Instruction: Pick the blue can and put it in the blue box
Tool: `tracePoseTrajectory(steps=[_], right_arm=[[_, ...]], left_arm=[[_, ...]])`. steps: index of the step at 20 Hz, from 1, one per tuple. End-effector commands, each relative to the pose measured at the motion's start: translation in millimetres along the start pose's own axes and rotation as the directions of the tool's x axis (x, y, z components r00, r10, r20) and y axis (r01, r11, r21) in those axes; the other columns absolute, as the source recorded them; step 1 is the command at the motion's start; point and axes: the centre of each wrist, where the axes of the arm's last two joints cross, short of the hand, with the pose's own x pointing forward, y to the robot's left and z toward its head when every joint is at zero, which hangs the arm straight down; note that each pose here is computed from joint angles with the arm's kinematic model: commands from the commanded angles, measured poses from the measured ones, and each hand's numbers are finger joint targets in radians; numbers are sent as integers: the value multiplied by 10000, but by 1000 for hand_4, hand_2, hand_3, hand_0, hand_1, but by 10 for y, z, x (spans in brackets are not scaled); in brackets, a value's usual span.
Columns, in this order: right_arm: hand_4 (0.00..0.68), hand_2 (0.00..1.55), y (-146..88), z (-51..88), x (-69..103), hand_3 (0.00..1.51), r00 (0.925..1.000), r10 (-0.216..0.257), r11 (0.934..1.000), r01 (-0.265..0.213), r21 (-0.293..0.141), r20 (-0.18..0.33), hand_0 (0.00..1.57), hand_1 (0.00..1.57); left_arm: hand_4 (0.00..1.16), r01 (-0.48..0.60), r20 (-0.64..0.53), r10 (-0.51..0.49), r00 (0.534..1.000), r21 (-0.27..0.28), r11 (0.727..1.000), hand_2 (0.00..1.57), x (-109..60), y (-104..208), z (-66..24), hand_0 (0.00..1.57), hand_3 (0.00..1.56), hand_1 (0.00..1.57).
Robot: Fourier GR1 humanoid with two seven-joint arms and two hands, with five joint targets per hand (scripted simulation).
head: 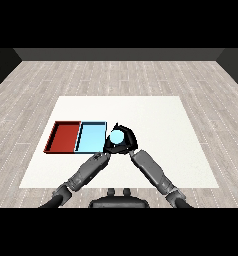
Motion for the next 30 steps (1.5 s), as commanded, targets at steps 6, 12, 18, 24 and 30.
tracePoseTrajectory(steps=[6, 12, 18, 24, 30], right_arm=[[529, 1461, 216, 16, 50, 1378, 9978, -640, 9977, 643, 191, -200, 1426, 1426], [531, 1456, 199, -113, 104, 1374, 9979, -645, 9976, 646, 228, -79, 1424, 1424], [110, 722, -69, -169, 43, 251, 9990, 244, 9996, -251, -158, -386, 722, 722], [0, 0, -101, -124, -110, 0, 9988, 397, 9991, -401, -140, -288, 0, 0], [0, 0, -82, 81, -98, 0, 9986, 471, 9983, -479, -342, -255, 0, 0]], left_arm=[[1134, 440, -620, -387, 9973, 860, 9953, 1571, 34, -168, -15, 1571, 1472, 1571], [1138, 678, -490, -622, 9969, 1227, 9901, 1554, -21, -80, -103, 1571, 1463, 1571], [1138, 774, -183, -757, 9970, 1335, 9880, 1559, 62, -75, -125, 1571, 1466, 1571], [1138, 830, -19, -836, 9965, 1449, 9860, 1559, 1, -12, -162, 1571, 1466, 1571], [1145, 766, -444, -709, 9965, 1442, 9866, 1570, -50, -12, -75, 1571, 1478, 1571]])
